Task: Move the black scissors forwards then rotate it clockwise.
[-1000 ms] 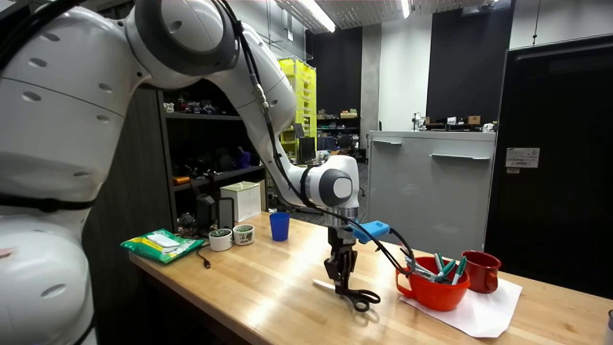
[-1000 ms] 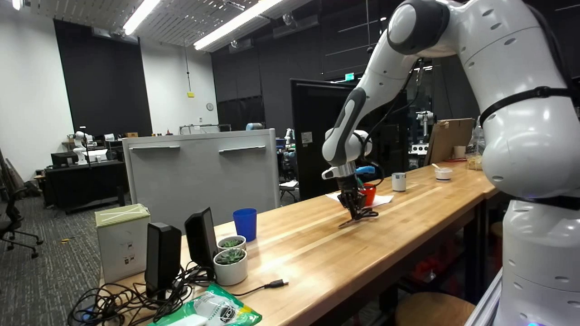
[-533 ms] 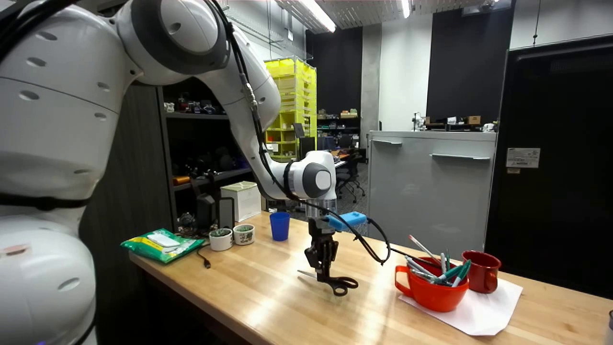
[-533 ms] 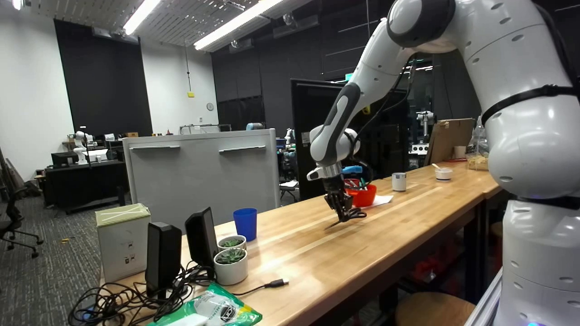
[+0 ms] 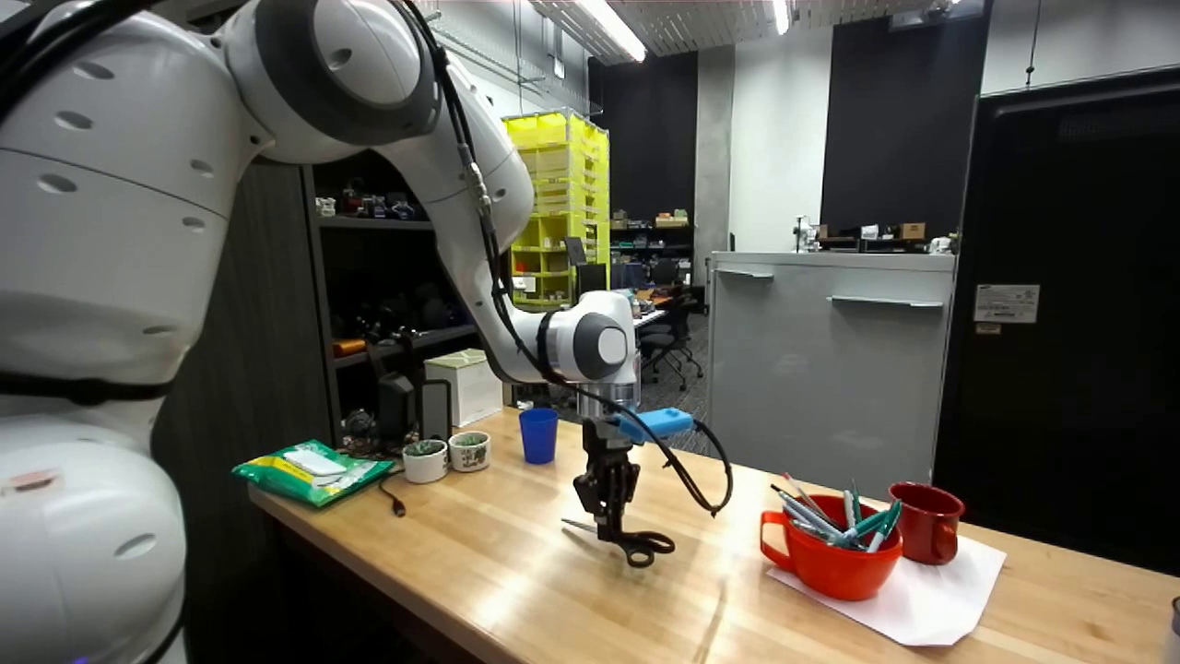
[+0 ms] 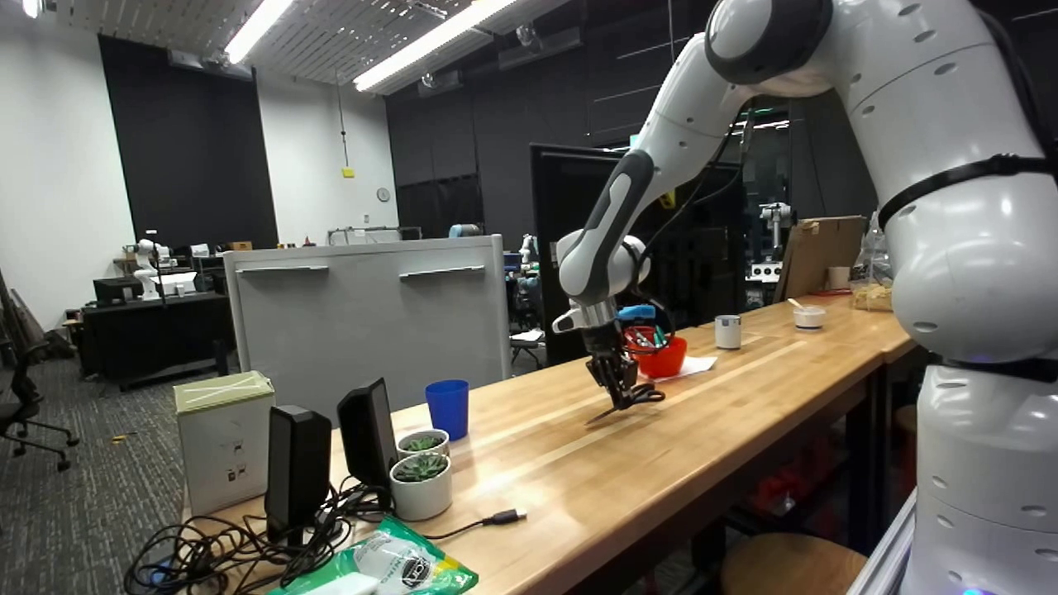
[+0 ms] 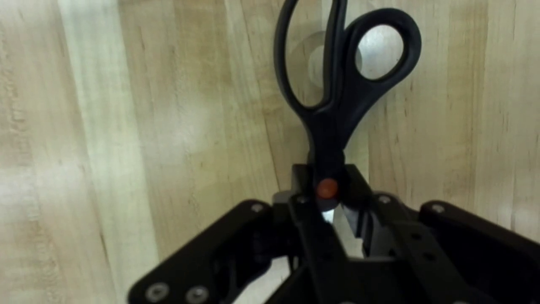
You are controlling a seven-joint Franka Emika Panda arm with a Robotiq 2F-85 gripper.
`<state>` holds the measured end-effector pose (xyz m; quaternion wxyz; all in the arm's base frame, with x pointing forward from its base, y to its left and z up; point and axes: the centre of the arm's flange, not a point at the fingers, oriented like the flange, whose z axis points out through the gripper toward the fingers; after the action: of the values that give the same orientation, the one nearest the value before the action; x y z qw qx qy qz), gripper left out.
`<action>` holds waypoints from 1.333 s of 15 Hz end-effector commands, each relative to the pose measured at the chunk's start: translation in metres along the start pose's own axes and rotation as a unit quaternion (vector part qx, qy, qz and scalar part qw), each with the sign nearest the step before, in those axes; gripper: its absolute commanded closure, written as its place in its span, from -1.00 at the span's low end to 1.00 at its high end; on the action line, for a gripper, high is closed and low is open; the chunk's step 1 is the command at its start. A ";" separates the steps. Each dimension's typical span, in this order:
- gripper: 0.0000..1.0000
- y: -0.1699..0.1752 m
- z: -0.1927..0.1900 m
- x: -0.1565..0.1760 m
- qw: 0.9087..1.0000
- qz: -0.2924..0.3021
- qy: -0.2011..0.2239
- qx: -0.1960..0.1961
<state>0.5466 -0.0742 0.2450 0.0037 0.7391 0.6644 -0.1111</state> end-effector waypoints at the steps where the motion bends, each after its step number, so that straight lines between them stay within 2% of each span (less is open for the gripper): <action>1: 0.89 -0.010 -0.007 0.005 1.000 0.009 0.000 0.003; 13: 0.89 -0.027 0.022 -0.006 0.998 0.047 0.008 0.027; 20: 0.89 -0.037 0.021 -0.014 0.998 0.056 0.006 0.036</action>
<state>0.5211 -0.0898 0.2290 -0.0164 0.7718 0.6228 -0.1275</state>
